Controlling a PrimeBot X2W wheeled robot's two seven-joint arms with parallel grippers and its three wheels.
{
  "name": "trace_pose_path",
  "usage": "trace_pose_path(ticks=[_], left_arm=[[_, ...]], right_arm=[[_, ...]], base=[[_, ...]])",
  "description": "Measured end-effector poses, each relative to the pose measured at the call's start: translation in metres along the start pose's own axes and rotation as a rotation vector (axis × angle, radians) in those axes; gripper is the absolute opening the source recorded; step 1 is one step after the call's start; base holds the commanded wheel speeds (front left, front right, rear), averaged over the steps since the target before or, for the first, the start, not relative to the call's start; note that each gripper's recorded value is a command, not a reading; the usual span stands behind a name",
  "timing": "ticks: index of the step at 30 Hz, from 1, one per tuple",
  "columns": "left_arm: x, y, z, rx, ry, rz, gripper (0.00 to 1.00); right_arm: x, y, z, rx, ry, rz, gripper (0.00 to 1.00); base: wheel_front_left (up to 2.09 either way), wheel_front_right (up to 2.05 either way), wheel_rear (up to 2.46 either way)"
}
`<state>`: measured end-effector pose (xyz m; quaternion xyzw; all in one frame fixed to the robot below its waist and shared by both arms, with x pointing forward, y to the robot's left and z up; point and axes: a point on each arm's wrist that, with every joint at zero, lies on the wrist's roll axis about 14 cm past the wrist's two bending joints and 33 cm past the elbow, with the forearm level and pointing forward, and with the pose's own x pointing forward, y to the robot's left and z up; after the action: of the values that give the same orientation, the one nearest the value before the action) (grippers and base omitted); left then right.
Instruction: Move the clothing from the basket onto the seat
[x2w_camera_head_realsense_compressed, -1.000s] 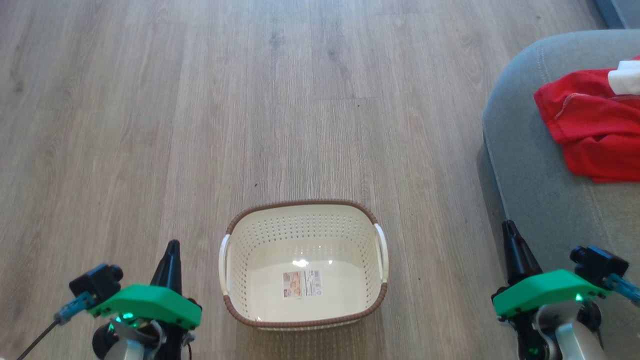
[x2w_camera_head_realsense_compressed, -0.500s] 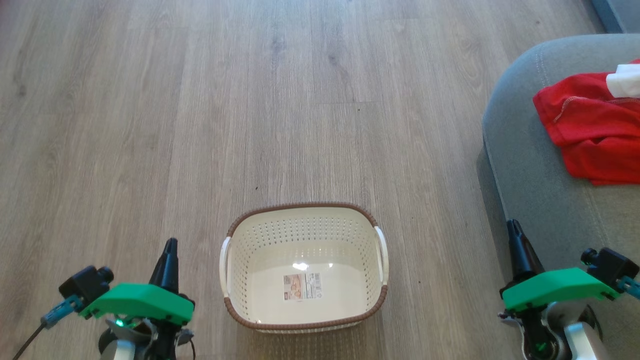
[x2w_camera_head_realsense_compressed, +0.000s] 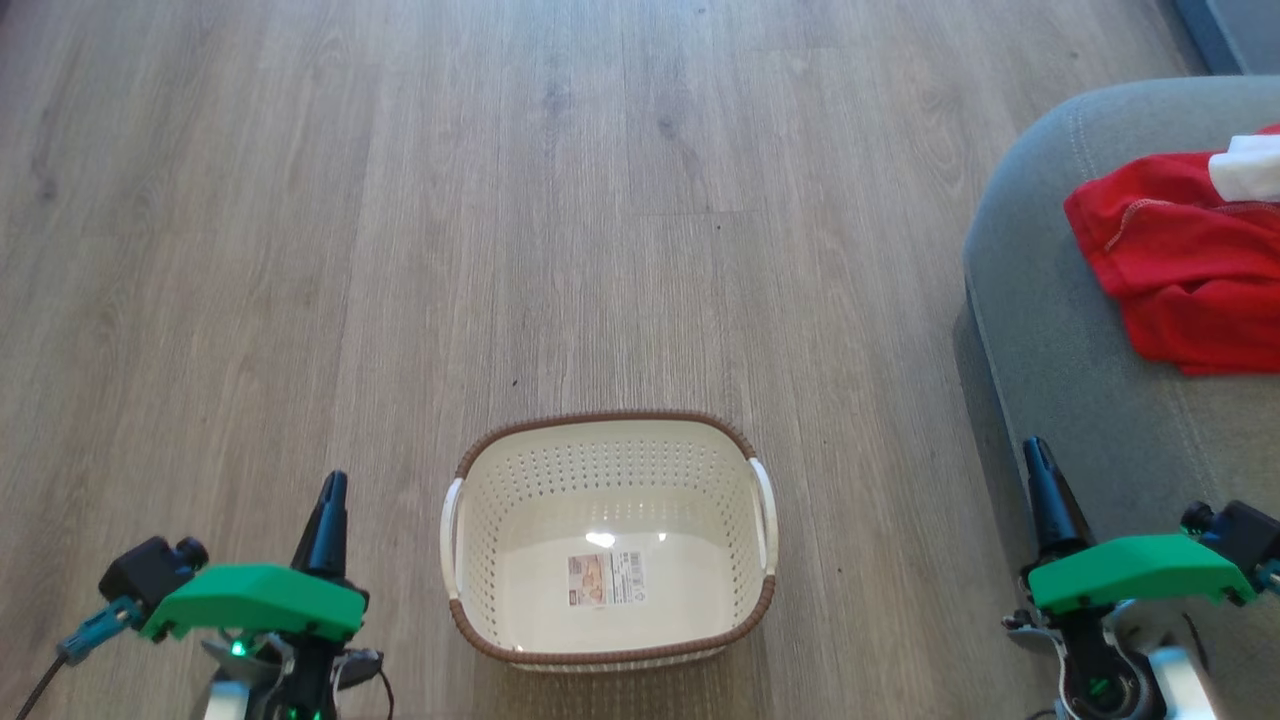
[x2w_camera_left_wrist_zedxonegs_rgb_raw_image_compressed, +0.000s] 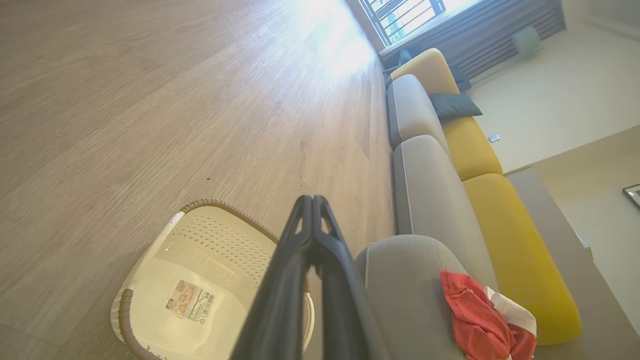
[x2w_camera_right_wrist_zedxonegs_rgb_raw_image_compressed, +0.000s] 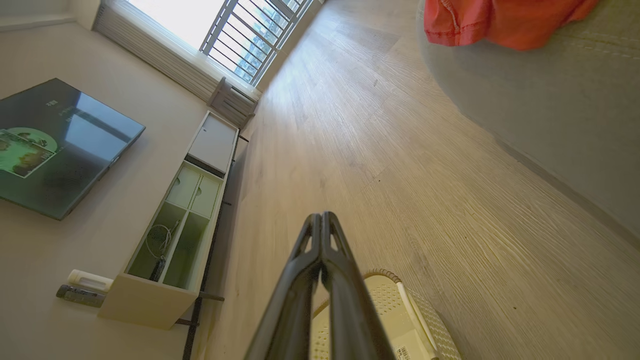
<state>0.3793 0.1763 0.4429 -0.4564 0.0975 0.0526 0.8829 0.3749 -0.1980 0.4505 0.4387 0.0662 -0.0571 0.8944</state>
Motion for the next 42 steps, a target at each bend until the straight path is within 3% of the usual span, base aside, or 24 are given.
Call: trace_pose_path(ticks=[42], left_arm=[[-0.005,-0.015,0.02,-0.441,-0.008,-0.085,0.0]], right_arm=[[-0.002,0.01,0.015,0.472,-0.006,0.042,0.0]], base=[[0.0,0.0,0.0]])
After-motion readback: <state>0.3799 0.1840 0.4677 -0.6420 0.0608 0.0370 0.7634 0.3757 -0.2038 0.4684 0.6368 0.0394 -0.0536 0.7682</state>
